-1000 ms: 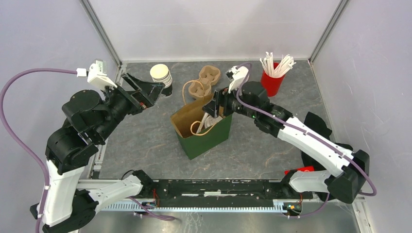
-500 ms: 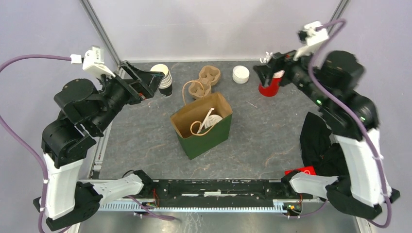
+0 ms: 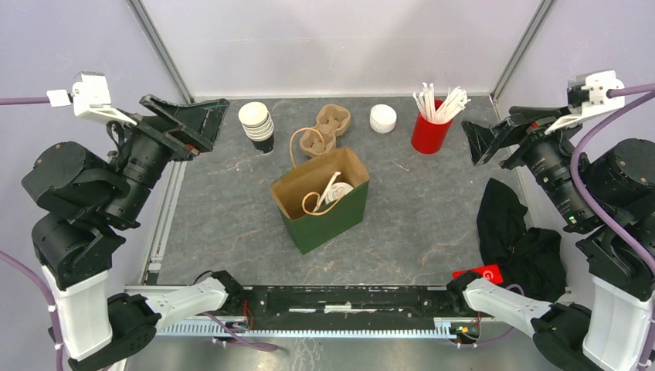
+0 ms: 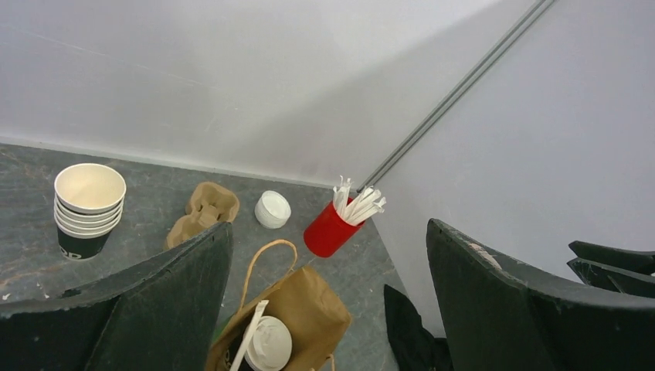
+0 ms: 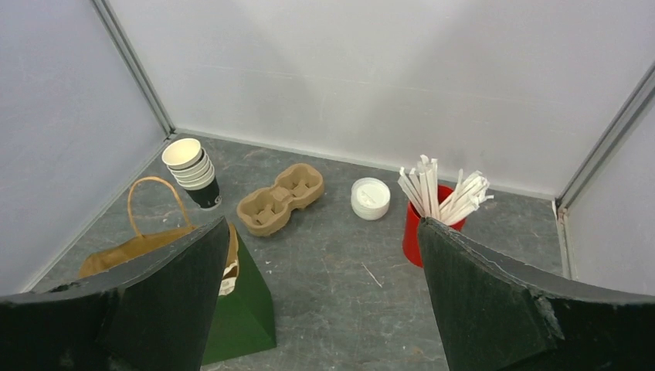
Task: Pack the takeout coffee
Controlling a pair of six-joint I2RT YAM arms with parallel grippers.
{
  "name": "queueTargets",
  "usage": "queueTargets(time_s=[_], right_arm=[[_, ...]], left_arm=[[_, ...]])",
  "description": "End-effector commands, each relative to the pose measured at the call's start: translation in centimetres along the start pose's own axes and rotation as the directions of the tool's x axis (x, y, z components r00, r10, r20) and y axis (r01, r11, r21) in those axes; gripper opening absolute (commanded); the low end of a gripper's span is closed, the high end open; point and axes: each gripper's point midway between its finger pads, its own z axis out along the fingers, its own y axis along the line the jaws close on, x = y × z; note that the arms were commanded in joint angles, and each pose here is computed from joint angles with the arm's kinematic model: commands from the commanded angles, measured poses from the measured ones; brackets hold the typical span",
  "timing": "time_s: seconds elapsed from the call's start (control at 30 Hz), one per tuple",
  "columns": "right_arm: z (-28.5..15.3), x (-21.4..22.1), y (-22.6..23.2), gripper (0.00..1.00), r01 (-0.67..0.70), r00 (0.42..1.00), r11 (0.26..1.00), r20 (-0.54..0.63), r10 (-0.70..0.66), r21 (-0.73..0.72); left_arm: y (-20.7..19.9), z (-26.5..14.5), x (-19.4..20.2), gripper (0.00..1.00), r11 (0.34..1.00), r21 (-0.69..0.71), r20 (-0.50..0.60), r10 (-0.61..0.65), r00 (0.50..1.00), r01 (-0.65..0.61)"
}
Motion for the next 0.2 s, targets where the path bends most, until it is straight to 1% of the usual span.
queueTargets(time_s=[0.0,0.03,0.07,0.17], right_arm=[[0.0,-0.2,-0.7,0.98,-0.001,1.0,0.999,0.009,0.0,0.038],[-0.2,-0.1,-0.3,0.98,0.023,1.0,1.0,0.021,-0.023,0.005],[-0.2,0.2,1.0,0.98,0.059,0.998,0.995,0.029,-0.057,-0.077],[-0.3,0.3,0.5,0.98,0.03,0.999,0.999,0.012,-0.03,-0.04]], left_arm=[[-0.3,0.6,-0.3,1.0,0.999,0.008,0.012,0.037,0.999,-0.037],[-0.3,0.6,-0.1,1.0,0.999,0.009,0.007,0.038,0.999,-0.038],[-0.3,0.7,0.0,1.0,0.999,0.009,0.006,0.037,0.999,-0.037],[-0.4,0.6,-0.1,1.0,0.999,0.013,0.006,0.03,1.0,-0.03]])
